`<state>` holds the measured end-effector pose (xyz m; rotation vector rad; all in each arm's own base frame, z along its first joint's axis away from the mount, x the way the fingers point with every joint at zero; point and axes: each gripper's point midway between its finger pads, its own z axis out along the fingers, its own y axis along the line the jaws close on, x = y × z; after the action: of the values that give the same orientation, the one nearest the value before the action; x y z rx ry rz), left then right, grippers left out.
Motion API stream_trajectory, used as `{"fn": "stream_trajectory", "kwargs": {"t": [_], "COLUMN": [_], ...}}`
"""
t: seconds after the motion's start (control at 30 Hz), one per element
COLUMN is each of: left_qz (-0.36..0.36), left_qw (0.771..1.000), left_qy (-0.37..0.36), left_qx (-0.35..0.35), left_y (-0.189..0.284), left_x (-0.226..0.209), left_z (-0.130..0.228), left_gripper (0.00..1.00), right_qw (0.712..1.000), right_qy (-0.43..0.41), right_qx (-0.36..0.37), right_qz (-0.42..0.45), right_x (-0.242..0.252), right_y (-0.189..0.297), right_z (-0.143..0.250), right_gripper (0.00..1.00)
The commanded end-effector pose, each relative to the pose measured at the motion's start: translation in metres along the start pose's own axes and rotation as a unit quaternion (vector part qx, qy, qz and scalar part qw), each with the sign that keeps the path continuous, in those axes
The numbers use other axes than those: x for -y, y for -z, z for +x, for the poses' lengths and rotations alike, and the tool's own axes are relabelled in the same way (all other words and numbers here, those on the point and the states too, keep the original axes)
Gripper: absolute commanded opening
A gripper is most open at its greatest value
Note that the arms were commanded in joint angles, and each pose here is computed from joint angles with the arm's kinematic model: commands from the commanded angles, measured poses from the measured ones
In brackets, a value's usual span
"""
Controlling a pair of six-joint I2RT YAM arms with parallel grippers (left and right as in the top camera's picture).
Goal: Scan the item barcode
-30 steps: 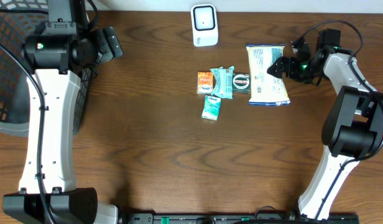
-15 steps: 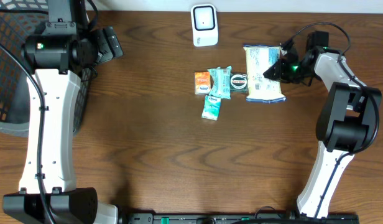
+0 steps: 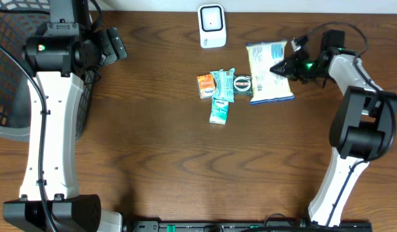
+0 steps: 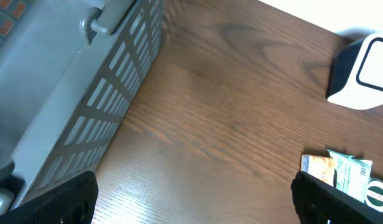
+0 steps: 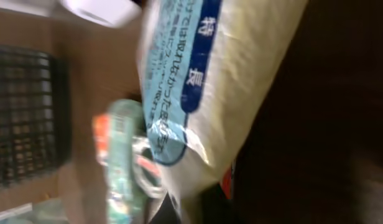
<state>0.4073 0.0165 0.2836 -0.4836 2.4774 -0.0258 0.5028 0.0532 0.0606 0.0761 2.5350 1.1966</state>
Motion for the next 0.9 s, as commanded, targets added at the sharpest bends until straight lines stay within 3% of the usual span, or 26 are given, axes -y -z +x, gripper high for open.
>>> {"fn": "stream_trajectory", "kwargs": {"t": [0.0, 0.27, 0.5, 0.73, 0.87], "left_qz": [-0.007, -0.007, -0.007, -0.007, -0.007], "left_qw": [1.0, 1.0, 1.0, 1.0, 1.0], "left_qy": [0.001, 0.001, 0.001, 0.001, 0.001], "left_qx": [0.003, 0.003, 0.003, 0.003, 0.003], "left_y": [0.001, 0.001, 0.001, 0.001, 0.001], "left_x": [-0.002, -0.002, -0.002, -0.002, -0.002], "left_z": [-0.001, -0.001, -0.001, -0.001, -0.001], "left_gripper": [0.98, 0.98, 0.98, 0.98, 0.98], "right_qw": [0.993, 0.976, 0.959, 0.96, 0.974], "right_qy": [0.074, 0.162, 0.145, 0.128, 0.133], "right_qx": [0.054, 0.092, 0.057, 0.047, 0.079], "right_qz": [-0.071, -0.111, -0.238, -0.246, -0.169], "right_x": [-0.091, -0.176, -0.231, -0.24, -0.213], "right_y": [0.05, 0.089, 0.099, 0.094, 0.081], "right_z": [-0.027, -0.03, -0.019, -0.018, -0.028], "right_gripper": [0.01, 0.01, 0.01, 0.01, 0.01]}}
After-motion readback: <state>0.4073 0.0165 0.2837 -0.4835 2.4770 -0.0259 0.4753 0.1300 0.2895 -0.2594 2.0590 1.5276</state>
